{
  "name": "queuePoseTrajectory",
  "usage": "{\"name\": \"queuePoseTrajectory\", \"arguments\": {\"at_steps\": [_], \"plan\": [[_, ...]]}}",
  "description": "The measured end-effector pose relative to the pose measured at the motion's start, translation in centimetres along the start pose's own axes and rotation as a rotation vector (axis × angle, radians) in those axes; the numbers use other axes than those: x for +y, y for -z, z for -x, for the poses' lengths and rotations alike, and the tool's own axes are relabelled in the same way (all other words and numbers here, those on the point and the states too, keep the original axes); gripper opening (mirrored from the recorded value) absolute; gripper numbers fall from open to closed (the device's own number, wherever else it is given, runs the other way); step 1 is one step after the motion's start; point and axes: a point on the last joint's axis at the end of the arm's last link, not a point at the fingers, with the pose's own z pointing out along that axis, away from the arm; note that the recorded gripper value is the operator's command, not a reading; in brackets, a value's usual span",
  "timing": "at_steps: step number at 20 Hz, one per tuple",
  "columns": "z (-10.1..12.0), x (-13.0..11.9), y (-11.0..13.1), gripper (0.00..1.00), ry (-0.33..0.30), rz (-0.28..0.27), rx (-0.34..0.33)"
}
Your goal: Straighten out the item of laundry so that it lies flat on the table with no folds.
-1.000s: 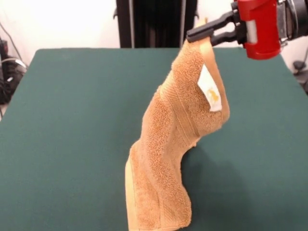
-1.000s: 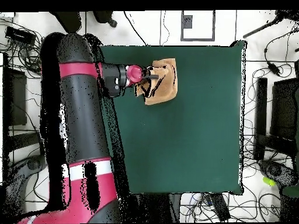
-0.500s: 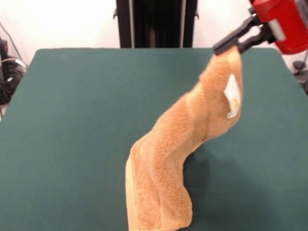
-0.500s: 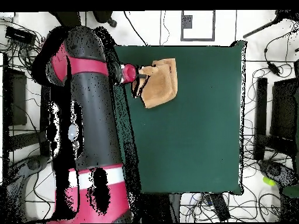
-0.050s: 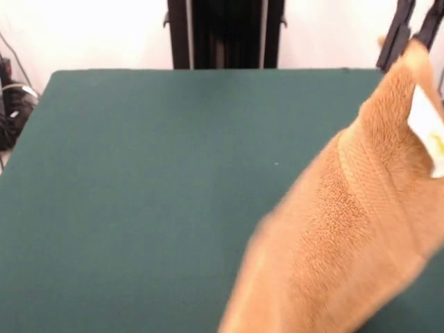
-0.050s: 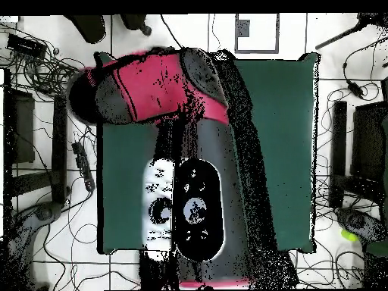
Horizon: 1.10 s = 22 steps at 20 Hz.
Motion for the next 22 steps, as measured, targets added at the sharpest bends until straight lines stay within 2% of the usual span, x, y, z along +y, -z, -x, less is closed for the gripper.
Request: {"name": "queuePoseTrajectory", "arguments": {"at_steps": [2,4,5,8,12,15,16,18,19,22], "plan": [[1.9,-4.6,0.9,0.0,-0.152,0.138,-0.077],[2.5,-7.1,1.4,0.0,-0.229,0.209,-0.122],[2.7,-9.8,1.7,0.0,-0.303,0.282,-0.165],[2.1,-14.1,1.6,0.0,-0.395,0.381,-0.21],[-0.6,-20.5,1.2,0.0,-0.502,0.495,-0.227],[-3.7,-23.9,0.6,0.0,-0.551,0.577,-0.214],[-5.4,-24.8,0.3,0.0,-0.556,0.621,-0.207],[-7.2,-25.2,0.1,0.0,-0.546,0.668,-0.208],[-9.0,-24.9,-0.2,0.0,-0.521,0.718,-0.22],[-11.8,-23.6,-0.5,0.0,-0.463,0.801,-0.267]]}}
